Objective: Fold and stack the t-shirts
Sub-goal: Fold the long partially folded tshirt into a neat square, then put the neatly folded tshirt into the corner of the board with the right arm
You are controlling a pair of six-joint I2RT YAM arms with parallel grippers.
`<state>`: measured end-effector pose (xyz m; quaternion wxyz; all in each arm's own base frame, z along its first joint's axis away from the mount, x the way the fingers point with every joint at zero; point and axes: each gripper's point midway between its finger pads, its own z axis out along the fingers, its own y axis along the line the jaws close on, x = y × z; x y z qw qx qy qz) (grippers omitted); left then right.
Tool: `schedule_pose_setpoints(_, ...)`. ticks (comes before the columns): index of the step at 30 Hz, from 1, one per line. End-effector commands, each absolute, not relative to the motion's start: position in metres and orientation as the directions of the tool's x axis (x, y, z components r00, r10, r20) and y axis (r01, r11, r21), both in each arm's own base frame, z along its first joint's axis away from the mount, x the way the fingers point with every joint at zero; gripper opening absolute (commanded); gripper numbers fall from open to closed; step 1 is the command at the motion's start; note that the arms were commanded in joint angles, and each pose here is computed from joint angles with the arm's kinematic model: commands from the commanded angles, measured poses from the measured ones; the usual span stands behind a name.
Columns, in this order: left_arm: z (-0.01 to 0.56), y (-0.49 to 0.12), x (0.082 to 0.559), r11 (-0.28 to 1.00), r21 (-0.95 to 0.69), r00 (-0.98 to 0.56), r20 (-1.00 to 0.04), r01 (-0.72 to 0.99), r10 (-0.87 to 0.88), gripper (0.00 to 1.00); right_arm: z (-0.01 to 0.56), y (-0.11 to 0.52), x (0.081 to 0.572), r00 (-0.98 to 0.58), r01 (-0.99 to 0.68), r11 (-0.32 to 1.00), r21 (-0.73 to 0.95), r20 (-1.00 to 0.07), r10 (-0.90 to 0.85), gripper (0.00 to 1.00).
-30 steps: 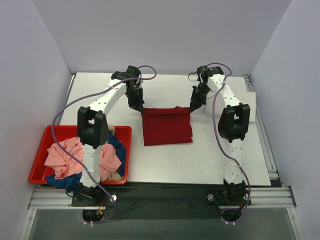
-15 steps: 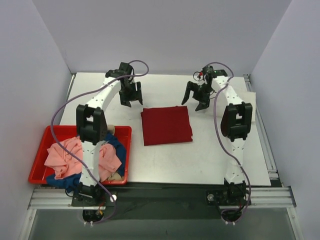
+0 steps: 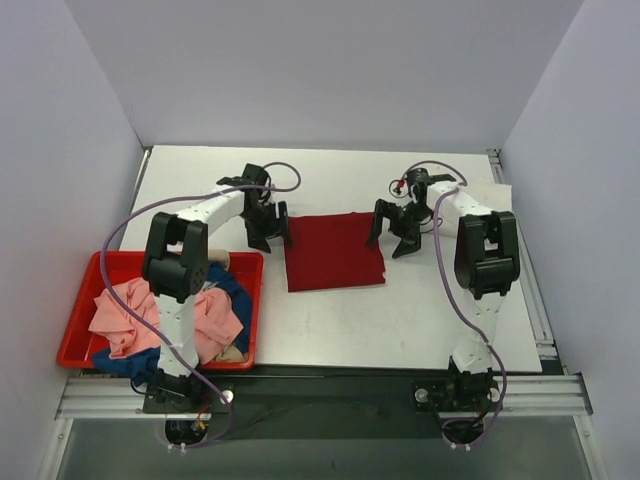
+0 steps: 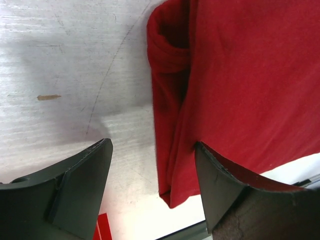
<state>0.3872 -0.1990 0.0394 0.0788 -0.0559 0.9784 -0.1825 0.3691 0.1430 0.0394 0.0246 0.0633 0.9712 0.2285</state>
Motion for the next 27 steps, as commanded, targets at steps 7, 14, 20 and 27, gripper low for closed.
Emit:
schedule_pose_setpoints(7,0.046,-0.22,0.398,0.865,-0.498,-0.962,-0.205,-0.057,-0.181,0.77,0.044,0.151,0.373,-0.991,0.04,0.856,0.515,-0.089,0.1,0.9)
schedule_pose_setpoints(14,0.034,-0.219,0.394,0.87,-0.488,-0.967,-0.179,-0.072,-0.181,0.64,0.038,0.141,0.379,-0.98,0.029,0.867,0.497,-0.158,0.123,0.89)
schedule_pose_setpoints(20,0.026,-0.214,0.384,0.878,-0.472,-0.972,-0.158,-0.079,-0.172,0.42,0.03,0.139,0.385,-0.976,0.068,0.854,0.517,-0.145,0.165,0.88)
schedule_pose_setpoints(27,0.013,-0.215,0.376,0.878,-0.47,-0.979,-0.121,-0.086,-0.161,0.22,0.019,0.144,0.383,-0.978,0.083,0.833,0.546,-0.118,0.175,0.87)
